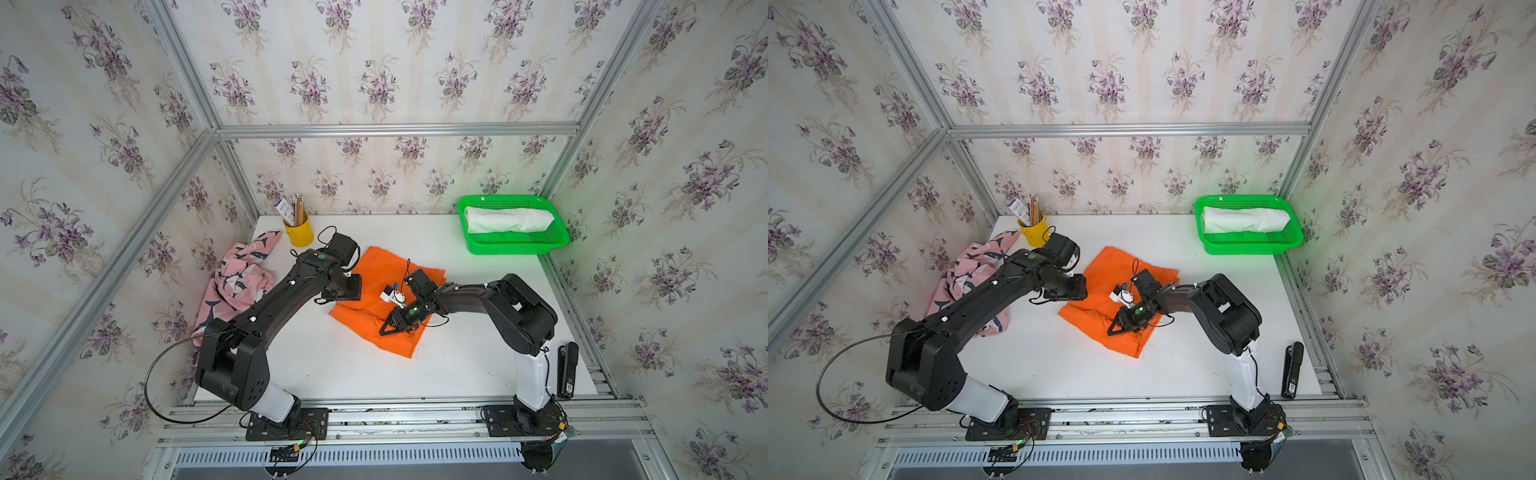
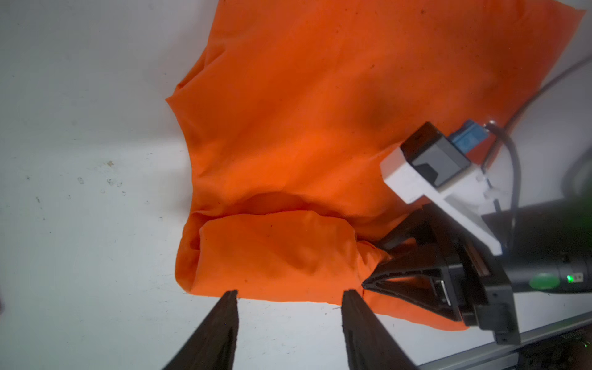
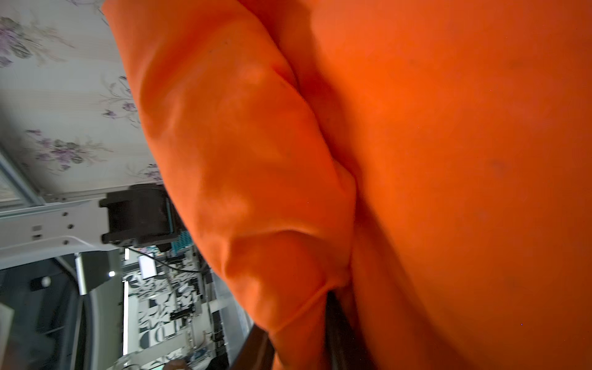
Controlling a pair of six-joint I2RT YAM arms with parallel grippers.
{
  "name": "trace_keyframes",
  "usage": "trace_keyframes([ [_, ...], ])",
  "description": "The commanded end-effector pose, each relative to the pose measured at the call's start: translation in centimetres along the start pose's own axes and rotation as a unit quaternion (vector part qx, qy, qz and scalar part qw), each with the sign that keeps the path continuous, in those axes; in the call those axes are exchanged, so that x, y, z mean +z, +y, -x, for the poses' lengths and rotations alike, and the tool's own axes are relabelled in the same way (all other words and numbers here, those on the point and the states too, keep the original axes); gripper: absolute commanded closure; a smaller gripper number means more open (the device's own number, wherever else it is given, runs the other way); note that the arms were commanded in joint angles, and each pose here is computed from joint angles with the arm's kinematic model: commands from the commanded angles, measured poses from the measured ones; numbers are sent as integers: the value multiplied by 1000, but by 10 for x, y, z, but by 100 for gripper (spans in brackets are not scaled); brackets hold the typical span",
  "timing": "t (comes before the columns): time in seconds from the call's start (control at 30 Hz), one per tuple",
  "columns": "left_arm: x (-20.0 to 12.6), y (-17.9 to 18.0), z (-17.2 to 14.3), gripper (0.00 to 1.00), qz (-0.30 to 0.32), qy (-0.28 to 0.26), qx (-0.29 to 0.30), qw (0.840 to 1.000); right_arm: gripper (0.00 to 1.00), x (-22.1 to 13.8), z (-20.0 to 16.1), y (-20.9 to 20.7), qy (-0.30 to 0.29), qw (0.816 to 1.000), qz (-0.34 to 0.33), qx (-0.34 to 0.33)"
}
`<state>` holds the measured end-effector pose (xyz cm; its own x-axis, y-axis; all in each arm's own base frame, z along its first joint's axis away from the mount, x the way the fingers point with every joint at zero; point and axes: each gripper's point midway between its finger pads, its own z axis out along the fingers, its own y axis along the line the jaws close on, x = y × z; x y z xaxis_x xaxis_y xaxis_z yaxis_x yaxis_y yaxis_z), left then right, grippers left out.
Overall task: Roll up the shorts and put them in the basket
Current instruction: Roll the shorts at the center of the board.
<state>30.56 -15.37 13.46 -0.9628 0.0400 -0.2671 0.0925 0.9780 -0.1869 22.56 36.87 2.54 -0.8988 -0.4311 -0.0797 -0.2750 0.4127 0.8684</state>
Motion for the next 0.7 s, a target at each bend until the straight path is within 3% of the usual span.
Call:
trace_keyframes([
  [0.0, -1, -9, -6, 47, -10, 11, 14, 1000, 69, 1, 3, -36, -18, 997, -58, 52],
  [0.17, 12, -26, -11, 50, -19, 30, 36, 999, 56, -10, 10, -48, -43, 992, -100, 61],
  [0.27, 25, -32, -14, 53, -23, 46, 44, 998, 54, -20, 14, -49, -61, 989, -126, 56],
  [0.43, 40, -43, -21, 60, -49, 77, 56, 994, 94, -26, 12, -57, -71, 984, -154, 57],
  [0.67, 47, -50, -31, 58, -74, 90, 88, 989, 95, -24, 10, -66, -77, 982, -161, 70],
])
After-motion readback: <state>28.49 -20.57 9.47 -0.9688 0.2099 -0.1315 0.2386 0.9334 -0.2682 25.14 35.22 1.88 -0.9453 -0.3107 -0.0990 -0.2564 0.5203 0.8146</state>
